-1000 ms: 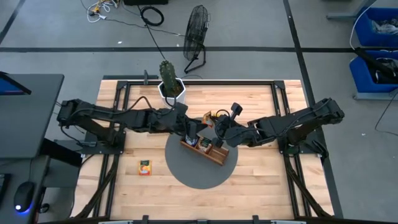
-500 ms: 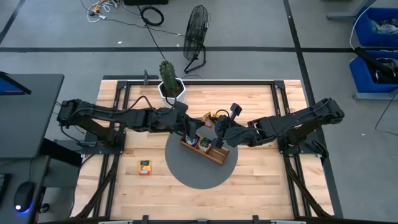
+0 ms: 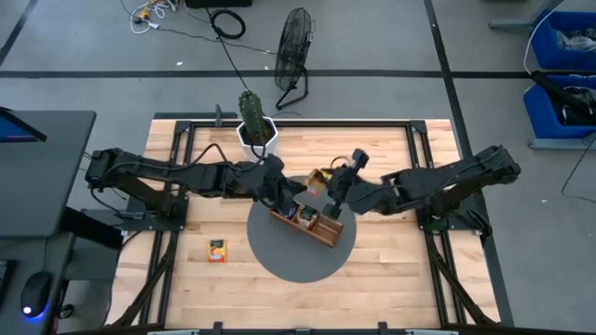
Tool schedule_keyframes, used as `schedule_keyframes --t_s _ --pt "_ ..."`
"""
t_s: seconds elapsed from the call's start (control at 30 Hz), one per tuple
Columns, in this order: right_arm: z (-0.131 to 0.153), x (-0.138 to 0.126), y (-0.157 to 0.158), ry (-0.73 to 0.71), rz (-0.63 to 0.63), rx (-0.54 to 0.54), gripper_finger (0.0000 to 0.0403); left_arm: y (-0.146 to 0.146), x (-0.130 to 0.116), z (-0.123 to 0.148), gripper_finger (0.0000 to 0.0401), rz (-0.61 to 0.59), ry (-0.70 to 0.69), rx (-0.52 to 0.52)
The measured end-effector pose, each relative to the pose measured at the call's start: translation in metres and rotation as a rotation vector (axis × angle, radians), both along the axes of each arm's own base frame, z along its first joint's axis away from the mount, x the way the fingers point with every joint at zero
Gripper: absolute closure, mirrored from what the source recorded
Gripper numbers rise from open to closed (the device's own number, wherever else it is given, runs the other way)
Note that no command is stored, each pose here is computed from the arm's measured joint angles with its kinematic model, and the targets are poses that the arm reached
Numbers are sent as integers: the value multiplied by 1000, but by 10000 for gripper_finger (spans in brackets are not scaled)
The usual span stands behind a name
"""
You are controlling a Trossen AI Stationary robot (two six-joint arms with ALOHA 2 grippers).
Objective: Pick & Place Tea
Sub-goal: Put the orange tea bag into the right section of the wooden organizer
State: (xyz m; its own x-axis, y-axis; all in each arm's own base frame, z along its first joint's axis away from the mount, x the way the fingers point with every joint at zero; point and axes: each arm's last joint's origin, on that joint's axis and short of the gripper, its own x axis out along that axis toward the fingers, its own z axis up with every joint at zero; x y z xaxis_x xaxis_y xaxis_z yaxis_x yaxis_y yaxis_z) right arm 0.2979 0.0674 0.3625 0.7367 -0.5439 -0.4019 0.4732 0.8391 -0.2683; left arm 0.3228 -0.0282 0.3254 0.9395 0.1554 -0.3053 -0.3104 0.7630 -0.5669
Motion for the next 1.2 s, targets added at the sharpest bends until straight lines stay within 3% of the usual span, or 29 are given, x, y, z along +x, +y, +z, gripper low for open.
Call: schedule_keyframes --t_s 0.17,0.4,0.6,1.0,1.1,1.2 --pt "32 -15 -9 -25 46 68 237 -14 -1 0 396 -128 15 93" --pt "59 -26 -22 -2 375 460 180 -24 -1 4 396 -179 -21 188" --pt "54 -29 -24 63 397 534 170 -23 -1 5 396 -148 -30 199" --pt "46 -17 -24 82 349 525 198 -23 0 11 395 -142 -91 215" --pt "46 -17 -24 82 350 525 234 -23 1 11 396 -142 -96 215" --pt "46 -17 -24 83 356 538 306 -23 1 12 396 -142 -104 215"
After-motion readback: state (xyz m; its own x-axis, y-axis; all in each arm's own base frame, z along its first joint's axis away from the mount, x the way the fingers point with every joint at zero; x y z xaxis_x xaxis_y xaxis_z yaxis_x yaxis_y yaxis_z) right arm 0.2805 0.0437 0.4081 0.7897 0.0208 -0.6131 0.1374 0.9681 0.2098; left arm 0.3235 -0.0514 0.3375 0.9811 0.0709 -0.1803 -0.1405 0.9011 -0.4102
